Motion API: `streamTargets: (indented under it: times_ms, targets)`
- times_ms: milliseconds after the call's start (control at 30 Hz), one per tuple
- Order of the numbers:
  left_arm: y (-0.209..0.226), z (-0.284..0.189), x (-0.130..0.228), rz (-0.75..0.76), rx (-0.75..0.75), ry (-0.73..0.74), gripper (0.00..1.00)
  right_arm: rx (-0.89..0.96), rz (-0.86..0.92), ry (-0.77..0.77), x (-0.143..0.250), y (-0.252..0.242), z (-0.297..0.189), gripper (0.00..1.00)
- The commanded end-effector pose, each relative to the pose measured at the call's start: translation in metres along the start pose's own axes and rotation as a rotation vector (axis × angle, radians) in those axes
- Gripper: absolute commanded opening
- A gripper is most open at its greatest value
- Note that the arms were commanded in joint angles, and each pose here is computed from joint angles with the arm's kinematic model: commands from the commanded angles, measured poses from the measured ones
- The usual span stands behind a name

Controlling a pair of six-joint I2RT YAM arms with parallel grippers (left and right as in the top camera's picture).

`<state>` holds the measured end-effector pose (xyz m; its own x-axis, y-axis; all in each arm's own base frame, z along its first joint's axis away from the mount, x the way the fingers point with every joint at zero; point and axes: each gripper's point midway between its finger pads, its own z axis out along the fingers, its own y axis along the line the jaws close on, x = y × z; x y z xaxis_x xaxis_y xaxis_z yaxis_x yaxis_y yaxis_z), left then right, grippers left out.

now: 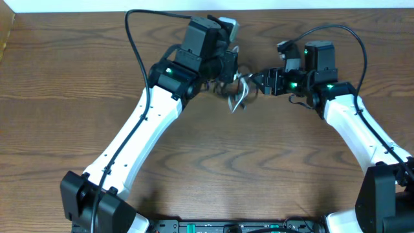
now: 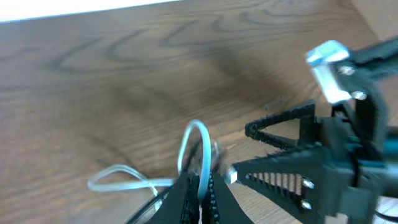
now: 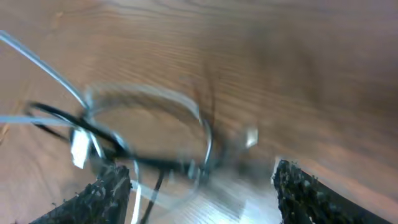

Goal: Untangle cables

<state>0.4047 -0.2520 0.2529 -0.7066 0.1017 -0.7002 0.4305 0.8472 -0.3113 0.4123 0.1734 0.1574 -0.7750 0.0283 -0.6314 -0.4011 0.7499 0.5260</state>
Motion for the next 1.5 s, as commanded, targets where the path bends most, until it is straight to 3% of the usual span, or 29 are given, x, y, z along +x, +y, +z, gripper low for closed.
streamTargets:
  times_ms: [0,200,333,467,833,1467]
  targets:
    - [0.006,-0.011,-0.007,-0.1,-0.004,-0.024,0.07,-0.112,-0.081,0.001,-0.001,0.021,0.0,0.75]
    - [-0.019,-0.016,-0.014,-0.11,0.178,-0.024,0.07,-0.141,-0.103,0.024,0.006,0.031,0.002,0.76]
    - [-0.028,-0.02,-0.015,-0.114,0.251,-0.017,0.08,-0.153,-0.139,0.04,0.011,0.04,0.007,0.68]
    - [-0.025,-0.029,-0.021,-0.117,0.254,-0.04,0.08,-0.102,-0.123,0.056,0.015,0.031,0.008,0.63]
    - [-0.033,-0.087,-0.049,-0.077,0.264,-0.184,0.08,-0.056,-0.09,0.093,0.025,0.021,0.007,0.67]
    - [-0.064,-0.172,-0.089,0.033,0.328,-0.449,0.07,0.058,-0.024,0.109,0.03,0.002,0.007,0.64]
